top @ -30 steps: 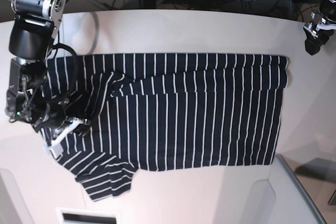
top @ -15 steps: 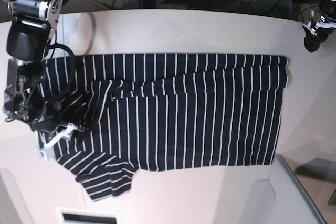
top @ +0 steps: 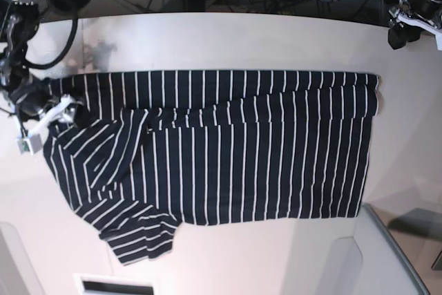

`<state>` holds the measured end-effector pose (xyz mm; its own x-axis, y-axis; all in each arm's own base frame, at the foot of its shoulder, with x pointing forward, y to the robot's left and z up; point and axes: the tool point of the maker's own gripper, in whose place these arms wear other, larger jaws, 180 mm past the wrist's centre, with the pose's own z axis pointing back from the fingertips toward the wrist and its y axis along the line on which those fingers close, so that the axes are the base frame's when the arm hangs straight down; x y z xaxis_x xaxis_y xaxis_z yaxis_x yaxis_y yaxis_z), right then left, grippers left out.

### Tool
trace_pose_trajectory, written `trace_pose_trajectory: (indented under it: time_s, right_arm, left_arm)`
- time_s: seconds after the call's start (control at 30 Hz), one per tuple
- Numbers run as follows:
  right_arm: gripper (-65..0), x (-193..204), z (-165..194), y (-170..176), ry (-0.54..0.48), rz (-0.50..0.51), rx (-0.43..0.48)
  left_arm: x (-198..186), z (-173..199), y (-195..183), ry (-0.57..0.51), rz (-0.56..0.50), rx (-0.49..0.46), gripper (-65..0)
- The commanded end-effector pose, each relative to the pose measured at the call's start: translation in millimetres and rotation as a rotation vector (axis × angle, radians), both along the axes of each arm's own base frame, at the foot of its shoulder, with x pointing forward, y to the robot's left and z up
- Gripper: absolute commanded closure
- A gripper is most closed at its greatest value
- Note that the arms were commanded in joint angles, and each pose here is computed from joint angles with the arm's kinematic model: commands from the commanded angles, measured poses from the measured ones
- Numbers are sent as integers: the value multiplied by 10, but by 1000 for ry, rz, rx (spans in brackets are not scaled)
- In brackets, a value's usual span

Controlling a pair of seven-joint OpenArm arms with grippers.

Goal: Layout the t-shirt on the table in an organized manner, then fold the t-shirt properly
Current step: 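Move both grippers to the folded edge corners and grasp them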

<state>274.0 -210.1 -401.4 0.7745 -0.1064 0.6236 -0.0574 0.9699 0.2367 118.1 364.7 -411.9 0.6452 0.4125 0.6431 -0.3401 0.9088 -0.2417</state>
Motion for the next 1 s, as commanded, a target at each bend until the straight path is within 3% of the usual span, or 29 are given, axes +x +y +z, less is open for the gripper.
trace_pose_trajectory:
  time_s: [0.0,0.1,0.2,0.23,0.33,0.43,0.53,0.67,0.73,0.9,0.93,0.97]
  right_arm:
    - [-405,37,112,14,-48,-1,2]
    - [-221,-145,-10,90,-19,-11,24]
    - [-3,-249,-97,90,-21,-32,39]
    - [0,-273,-110,54,-25,-47,39]
    - [-20,-406,-127,-228,-30,-176,45]
    - [-35,-626,-197,-584,-23,-372,73]
    - [-123,-852,-342,-723,23,-480,105]
    - [-305,-1060,-503,-753,108,-511,129]
    - [-366,-1080,-526,-750,117,-512,132]
    - [-423,-1116,-535,-742,126,-504,127]
    - [-437,-1113,-537,-719,125,-487,128]
    - [-455,-1107,-534,-688,122,-457,127]
  left_arm:
    - [33,85,60,-29,-6,18,-199]
    - [153,76,3,-49,-18,4,0]
    - [215,54,-90,-46,-53,-4,0]
    - [220,48,-98,-44,-57,-6,0]
    - [190,27,-78,-39,-46,-10,0]
    - [127,-57,-74,-21,-30,-32,0]
    - [92,-116,-61,-7,-22,-47,0]
    - [94,-102,-24,-7,-21,-43,0]
    - [103,-101,-22,-12,-18,-46,0]
    - [188,-110,-47,-33,-10,-61,0]
    - [197,-151,-55,-32,-1,-77,-10]
    - [196,-215,-64,-27,12,-99,-67]
